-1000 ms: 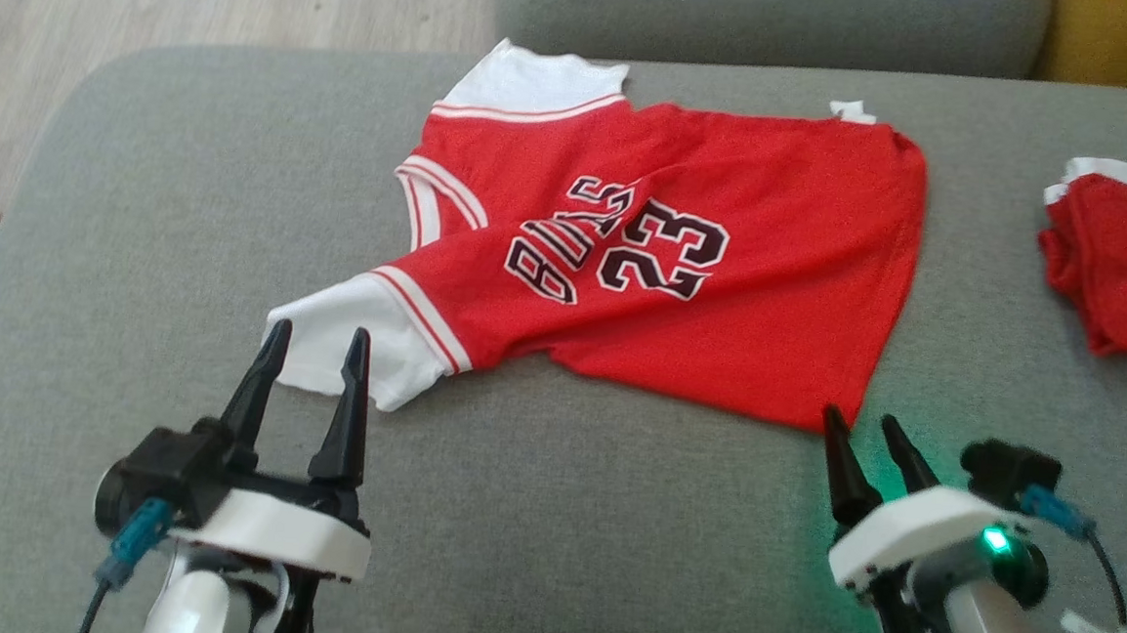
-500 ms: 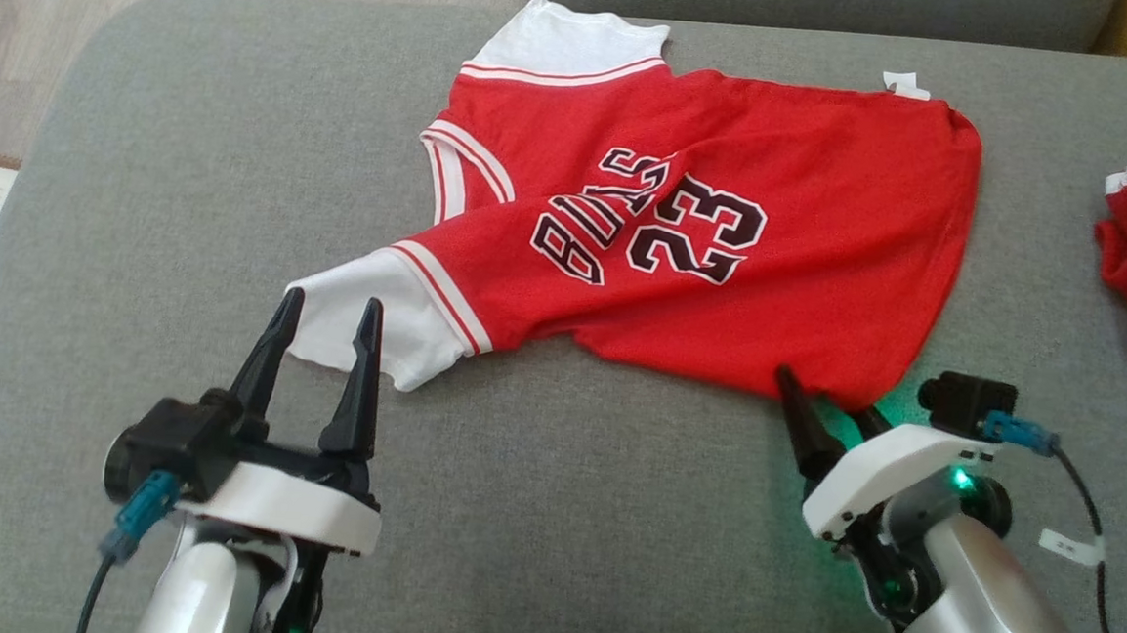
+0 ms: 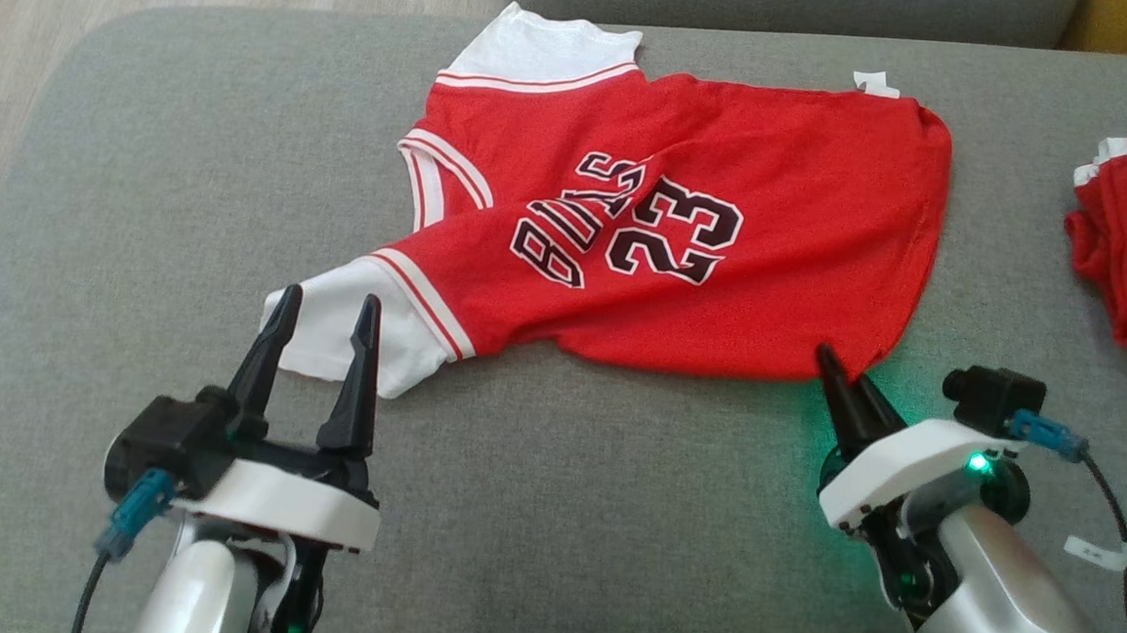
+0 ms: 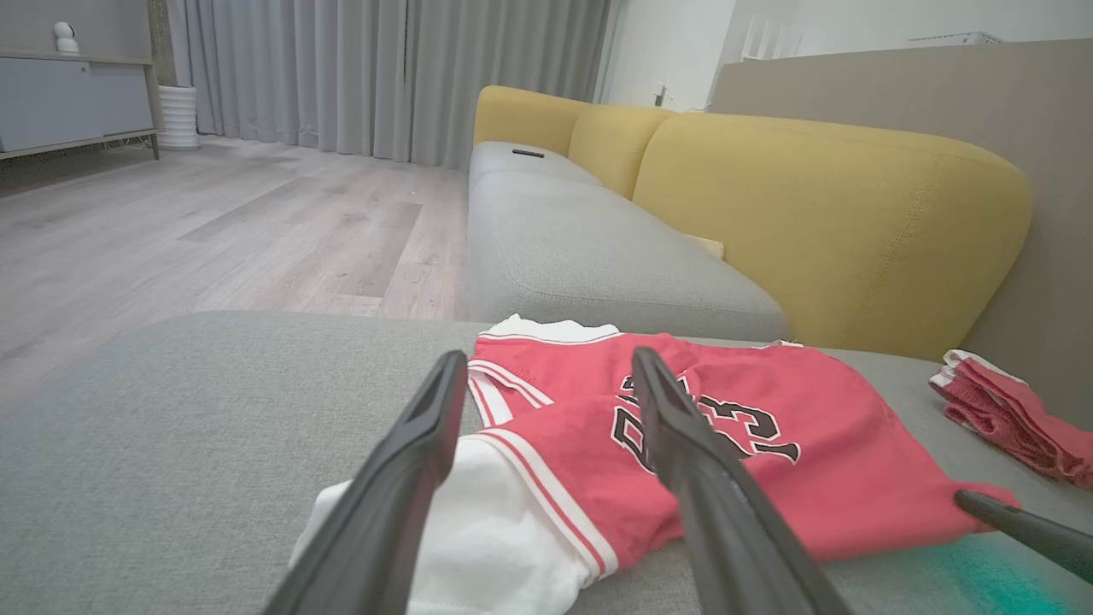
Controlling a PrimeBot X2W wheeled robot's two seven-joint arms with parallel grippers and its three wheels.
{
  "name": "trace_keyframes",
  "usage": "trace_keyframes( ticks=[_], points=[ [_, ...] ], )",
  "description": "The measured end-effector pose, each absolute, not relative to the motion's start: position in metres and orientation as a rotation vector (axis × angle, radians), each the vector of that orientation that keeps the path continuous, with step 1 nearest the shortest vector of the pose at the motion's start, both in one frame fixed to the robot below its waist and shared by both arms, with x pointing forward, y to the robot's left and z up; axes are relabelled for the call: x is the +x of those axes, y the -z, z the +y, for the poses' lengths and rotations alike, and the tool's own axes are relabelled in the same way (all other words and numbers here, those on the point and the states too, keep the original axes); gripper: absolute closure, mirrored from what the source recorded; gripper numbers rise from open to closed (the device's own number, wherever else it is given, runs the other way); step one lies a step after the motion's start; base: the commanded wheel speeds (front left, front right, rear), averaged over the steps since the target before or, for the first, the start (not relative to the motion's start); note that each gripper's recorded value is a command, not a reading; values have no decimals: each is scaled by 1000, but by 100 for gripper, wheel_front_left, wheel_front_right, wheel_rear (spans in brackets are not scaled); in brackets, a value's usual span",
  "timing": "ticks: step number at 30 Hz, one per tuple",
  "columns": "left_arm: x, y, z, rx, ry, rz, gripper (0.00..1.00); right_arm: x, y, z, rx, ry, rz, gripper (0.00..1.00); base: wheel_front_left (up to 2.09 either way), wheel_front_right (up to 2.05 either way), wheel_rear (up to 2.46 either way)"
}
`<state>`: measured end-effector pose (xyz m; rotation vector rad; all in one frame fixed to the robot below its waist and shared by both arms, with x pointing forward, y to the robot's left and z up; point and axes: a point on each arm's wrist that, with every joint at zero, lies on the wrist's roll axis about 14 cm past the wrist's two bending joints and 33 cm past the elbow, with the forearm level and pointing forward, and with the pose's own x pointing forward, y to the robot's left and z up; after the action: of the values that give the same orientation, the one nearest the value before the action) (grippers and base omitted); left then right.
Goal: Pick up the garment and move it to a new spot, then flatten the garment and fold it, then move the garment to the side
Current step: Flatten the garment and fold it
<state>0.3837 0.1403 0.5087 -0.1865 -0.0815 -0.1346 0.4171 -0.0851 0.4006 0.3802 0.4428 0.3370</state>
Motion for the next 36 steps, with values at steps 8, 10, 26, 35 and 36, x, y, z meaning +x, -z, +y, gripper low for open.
trace_keyframes(
  ticks=[8, 10, 26, 35, 36],
  points=[
    [385, -512, 141, -186, 132, -92, 0, 429, -419, -104, 390, -286, 342, 100, 0, 0, 0],
    [385, -514, 142, -186, 132, -98, 0, 432, -424, -117, 388, -257, 313, 100, 0, 0, 0],
    [384, -522, 132, -189, 157, -118, 0, 421, -416, -229, 230, 2, 333, 100, 0, 0, 0],
    [383, -522, 125, -202, 176, -116, 0, 413, -409, -239, 97, 39, 406, 0, 0, 0, 0],
    [383, -522, 125, -202, 176, -116, 0, 412, -410, -240, 88, 47, 397, 0, 0, 0, 0]
  ],
)
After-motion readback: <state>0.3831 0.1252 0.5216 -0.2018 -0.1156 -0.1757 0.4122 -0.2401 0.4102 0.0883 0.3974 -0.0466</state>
